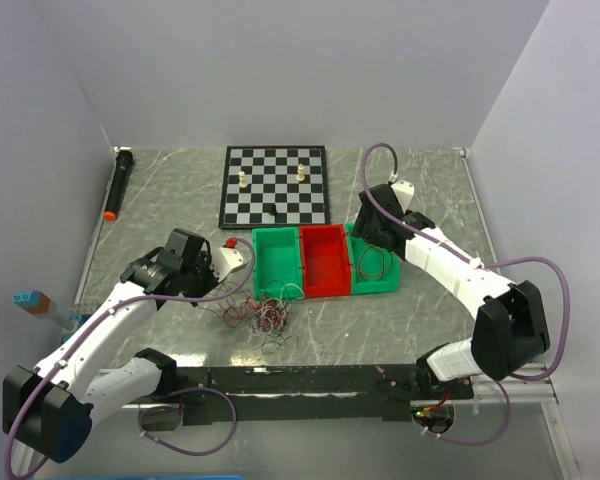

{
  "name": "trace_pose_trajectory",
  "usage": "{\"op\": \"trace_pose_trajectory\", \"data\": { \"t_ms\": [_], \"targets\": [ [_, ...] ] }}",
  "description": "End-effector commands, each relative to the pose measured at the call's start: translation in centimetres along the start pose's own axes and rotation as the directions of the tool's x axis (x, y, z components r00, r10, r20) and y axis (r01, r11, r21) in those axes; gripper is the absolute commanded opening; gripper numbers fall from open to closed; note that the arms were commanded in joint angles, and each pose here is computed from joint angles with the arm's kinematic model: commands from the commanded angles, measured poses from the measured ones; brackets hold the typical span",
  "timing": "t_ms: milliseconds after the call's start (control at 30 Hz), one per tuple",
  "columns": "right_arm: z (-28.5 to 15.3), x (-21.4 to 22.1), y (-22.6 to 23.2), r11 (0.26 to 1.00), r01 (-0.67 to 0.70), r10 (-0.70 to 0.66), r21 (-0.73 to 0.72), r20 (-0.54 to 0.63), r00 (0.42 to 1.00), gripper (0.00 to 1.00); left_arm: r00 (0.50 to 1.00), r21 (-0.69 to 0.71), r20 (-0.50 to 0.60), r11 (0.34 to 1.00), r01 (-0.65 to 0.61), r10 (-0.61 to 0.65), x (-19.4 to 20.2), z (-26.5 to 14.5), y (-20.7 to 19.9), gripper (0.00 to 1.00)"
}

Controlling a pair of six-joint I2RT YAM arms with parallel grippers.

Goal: Untangle the cables

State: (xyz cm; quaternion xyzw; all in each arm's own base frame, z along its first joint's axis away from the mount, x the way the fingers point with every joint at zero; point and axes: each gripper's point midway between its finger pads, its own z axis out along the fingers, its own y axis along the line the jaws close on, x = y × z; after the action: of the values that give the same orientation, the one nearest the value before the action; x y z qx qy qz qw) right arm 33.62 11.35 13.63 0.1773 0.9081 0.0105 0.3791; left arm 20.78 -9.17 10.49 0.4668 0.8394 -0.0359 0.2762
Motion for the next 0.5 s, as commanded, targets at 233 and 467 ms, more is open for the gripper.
{"op": "trace_pose_trajectory", "data": {
  "t_ms": [233,467],
  "targets": [
    [-5.9,-0.6,6.6,0.913,0.206,-0.148,-0.351,0.184,0.972,0.74,0.999,-0.005,0.028,1.000,0.018,-0.018,-1.0,-0.4,0.4,0.12],
    [-2.6,3.2,7.4,0.917,0.308,-0.301,-0.254,0.067,0.951,0.70,0.999,-0.006,0.033,1.000,0.022,-0.022,-1.2,-0.6,0.4,0.12]
  ]
}}
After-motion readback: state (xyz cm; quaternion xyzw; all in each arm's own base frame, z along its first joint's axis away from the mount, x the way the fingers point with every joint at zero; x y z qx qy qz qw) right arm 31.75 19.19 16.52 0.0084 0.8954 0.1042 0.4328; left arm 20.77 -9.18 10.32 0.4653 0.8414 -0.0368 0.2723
